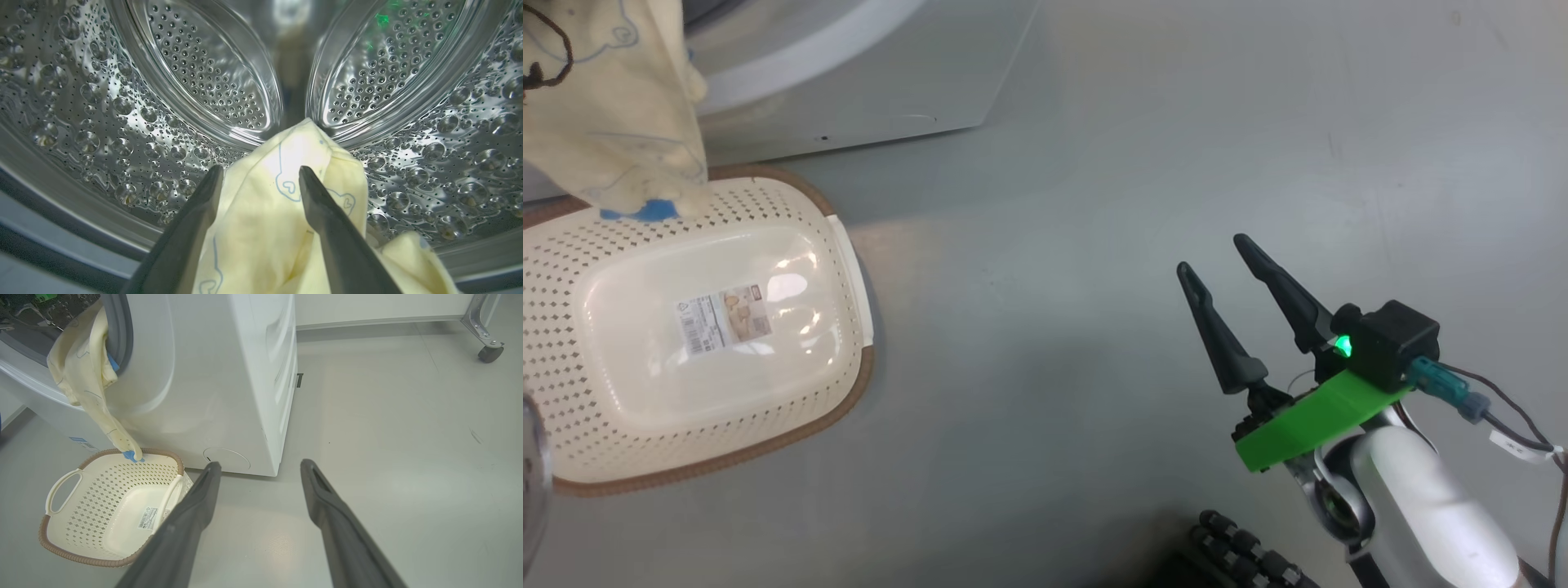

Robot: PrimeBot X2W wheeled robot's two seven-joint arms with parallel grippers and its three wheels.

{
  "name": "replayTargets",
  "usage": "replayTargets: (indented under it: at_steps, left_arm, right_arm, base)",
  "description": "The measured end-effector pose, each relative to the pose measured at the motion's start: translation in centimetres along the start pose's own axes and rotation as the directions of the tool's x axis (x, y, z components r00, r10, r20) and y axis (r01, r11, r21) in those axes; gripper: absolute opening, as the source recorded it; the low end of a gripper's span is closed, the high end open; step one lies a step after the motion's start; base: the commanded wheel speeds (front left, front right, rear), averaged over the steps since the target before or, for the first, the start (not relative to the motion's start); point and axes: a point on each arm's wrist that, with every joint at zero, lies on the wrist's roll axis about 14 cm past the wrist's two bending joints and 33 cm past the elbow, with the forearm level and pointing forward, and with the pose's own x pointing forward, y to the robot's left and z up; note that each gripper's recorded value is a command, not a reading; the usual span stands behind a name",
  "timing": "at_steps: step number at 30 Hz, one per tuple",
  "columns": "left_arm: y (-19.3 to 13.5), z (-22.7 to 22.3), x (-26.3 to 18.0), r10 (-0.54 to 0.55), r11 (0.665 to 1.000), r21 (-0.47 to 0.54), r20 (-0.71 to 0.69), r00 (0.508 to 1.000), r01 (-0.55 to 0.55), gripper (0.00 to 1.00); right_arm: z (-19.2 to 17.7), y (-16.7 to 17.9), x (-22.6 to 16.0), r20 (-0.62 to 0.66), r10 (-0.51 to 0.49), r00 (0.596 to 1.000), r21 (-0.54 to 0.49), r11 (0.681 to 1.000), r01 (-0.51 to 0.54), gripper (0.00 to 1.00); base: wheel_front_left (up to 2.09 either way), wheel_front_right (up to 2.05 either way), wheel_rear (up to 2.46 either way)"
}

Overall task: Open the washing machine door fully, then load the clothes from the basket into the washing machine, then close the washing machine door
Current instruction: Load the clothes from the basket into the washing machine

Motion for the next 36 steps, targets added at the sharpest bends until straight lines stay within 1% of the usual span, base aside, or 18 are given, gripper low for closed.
replayTargets:
  at_steps: [4,11,17,21,23,27,30,36]
  left_arm:
    - [-0.5,0.2,-0.7,-0.001,0.999,-0.044,-0.013,1.0,0.0,1.0]
    - [-1.5,1.3,-2.3,-0.025,0.998,-0.051,-0.006,1.0,0.025,1.0]
    - [-1.9,0.7,-4.3,-0.054,0.995,-0.084,-0.022,0.998,0.052,1.0]
    - [-0.9,-0.2,-6.2,-0.05,0.995,-0.085,-0.042,0.998,0.046,1.0]
    - [-0.3,0.3,-6.9,-0.04,0.995,-0.088,-0.017,0.999,0.038,1.0]
    - [0.7,1.8,-8.2,-0.02,0.992,-0.126,0.047,0.999,0.025,1.0]
    - [1.0,1.5,-9.1,-0.017,0.99,-0.139,0.057,0.998,0.025,1.0]
    - [1.8,-2.1,-12.9,-0.023,0.992,-0.125,0.016,1.0,0.025,1.0]
  right_arm:
    - [0.2,0.6,0.3,0.009,0.018,1.0,0.006,1.0,-0.018,1.0]
    - [1.0,1.3,0.9,0.036,0.042,0.998,0.012,0.999,-0.042,1.0]
    - [2.0,1.6,1.8,0.072,0.053,0.996,0.014,0.998,-0.054,1.0]
    - [3.0,1.9,2.1,0.103,0.064,0.993,0.009,0.998,-0.066,1.0]
    - [3.4,2.3,2.4,0.115,0.075,0.991,0.008,0.997,-0.077,1.0]
    - [3.8,3.0,2.9,0.131,0.098,0.987,0.002,0.995,-0.099,1.0]
    - [4.0,3.2,3.1,0.134,0.109,0.985,-0.007,0.994,-0.109,1.0]
    - [4.4,3.7,3.7,0.145,0.139,0.98,-0.029,0.99,-0.136,1.0]
  base:
    - [0.0,0.0,0.0]
    - [0.0,0.0,0.0]
    - [0.0,0.0,0.0]
    - [0.0,0.0,0.0]
    - [0.0,0.0,0.0]
    - [0.0,0.0,0.0]
    - [0.0,0.0,0.0]
    - [0.0,0.0,0.0]
